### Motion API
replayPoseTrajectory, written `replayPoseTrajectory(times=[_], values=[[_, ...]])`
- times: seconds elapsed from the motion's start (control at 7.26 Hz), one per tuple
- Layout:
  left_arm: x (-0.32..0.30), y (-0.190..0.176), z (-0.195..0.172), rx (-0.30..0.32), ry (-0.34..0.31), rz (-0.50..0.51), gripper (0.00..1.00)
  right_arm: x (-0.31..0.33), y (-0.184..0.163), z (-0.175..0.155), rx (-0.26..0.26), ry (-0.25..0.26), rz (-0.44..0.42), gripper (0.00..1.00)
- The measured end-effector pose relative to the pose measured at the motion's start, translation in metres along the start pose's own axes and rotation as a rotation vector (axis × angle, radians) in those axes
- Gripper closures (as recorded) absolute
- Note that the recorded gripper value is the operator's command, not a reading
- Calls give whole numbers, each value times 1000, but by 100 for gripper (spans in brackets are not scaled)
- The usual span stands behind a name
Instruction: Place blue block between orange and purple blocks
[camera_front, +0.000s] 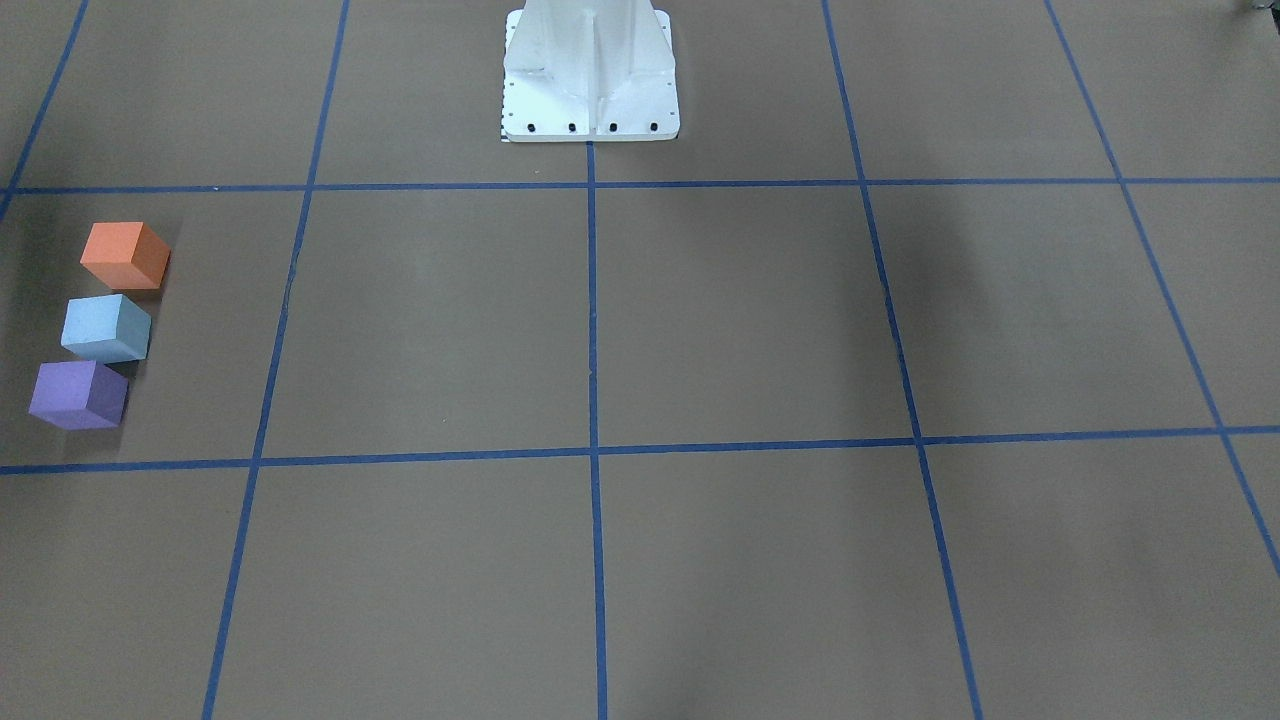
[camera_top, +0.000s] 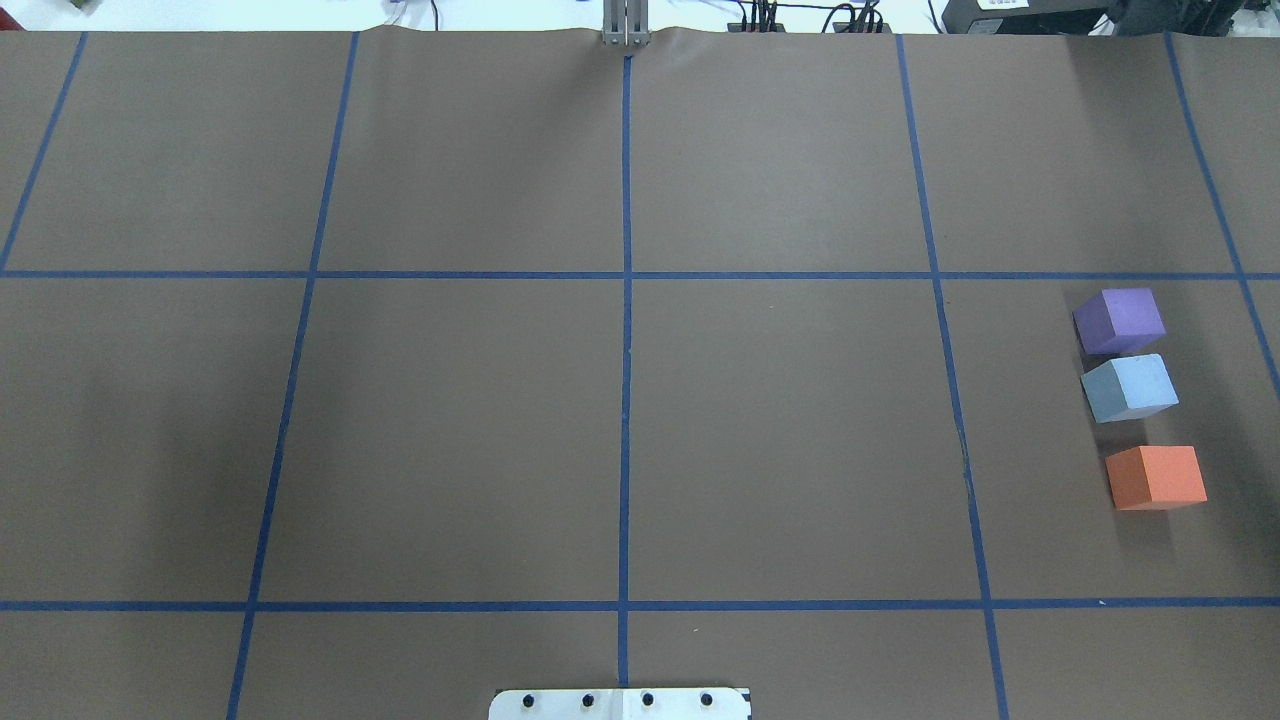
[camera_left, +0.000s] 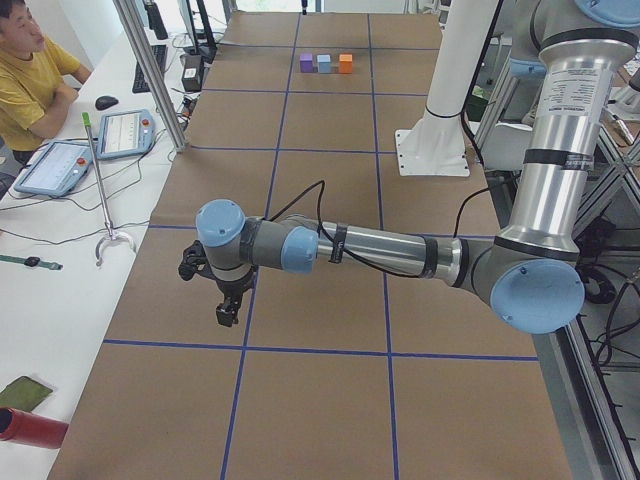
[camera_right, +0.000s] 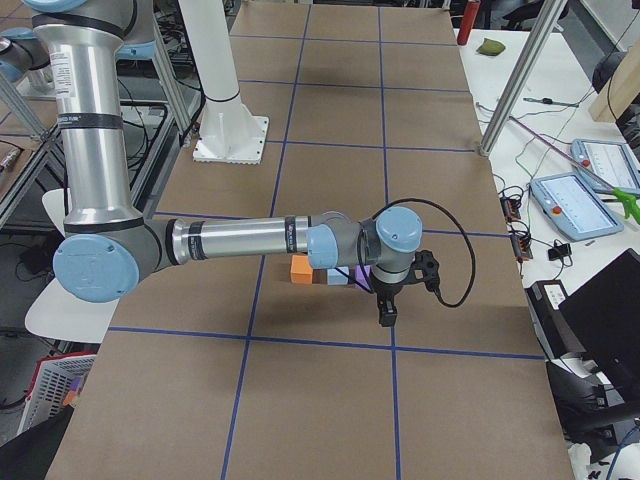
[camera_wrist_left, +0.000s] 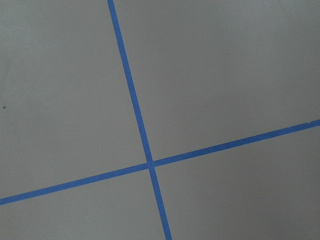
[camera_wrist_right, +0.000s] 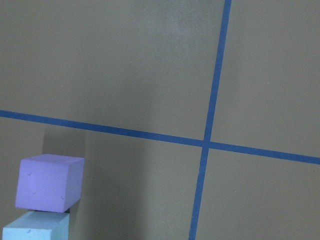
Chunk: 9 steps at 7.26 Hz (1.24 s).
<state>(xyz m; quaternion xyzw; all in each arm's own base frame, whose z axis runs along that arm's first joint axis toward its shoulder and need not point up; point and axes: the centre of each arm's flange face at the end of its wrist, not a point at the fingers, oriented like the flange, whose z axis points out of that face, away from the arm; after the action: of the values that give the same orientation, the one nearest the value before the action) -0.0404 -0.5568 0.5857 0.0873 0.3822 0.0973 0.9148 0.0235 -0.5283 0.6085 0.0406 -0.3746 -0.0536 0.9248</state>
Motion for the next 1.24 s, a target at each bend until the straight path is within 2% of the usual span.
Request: replayPoseTrajectory(times=[0.41, 0.69, 0.96, 1.24], values=[[7, 21, -3, 5, 3, -1, 0, -10, 3, -10, 19, -5, -22, 0], [-3, 35, 5, -18, 2, -29, 0, -21, 3, -19, 34, -9, -37, 0], [-10, 47, 14, -34, 2, -82, 0, -21, 3, -15, 28, -3, -34, 0], [-8, 49, 7, -18, -3, -155, 0, -25, 3, -2, 3, -3, -40, 0]])
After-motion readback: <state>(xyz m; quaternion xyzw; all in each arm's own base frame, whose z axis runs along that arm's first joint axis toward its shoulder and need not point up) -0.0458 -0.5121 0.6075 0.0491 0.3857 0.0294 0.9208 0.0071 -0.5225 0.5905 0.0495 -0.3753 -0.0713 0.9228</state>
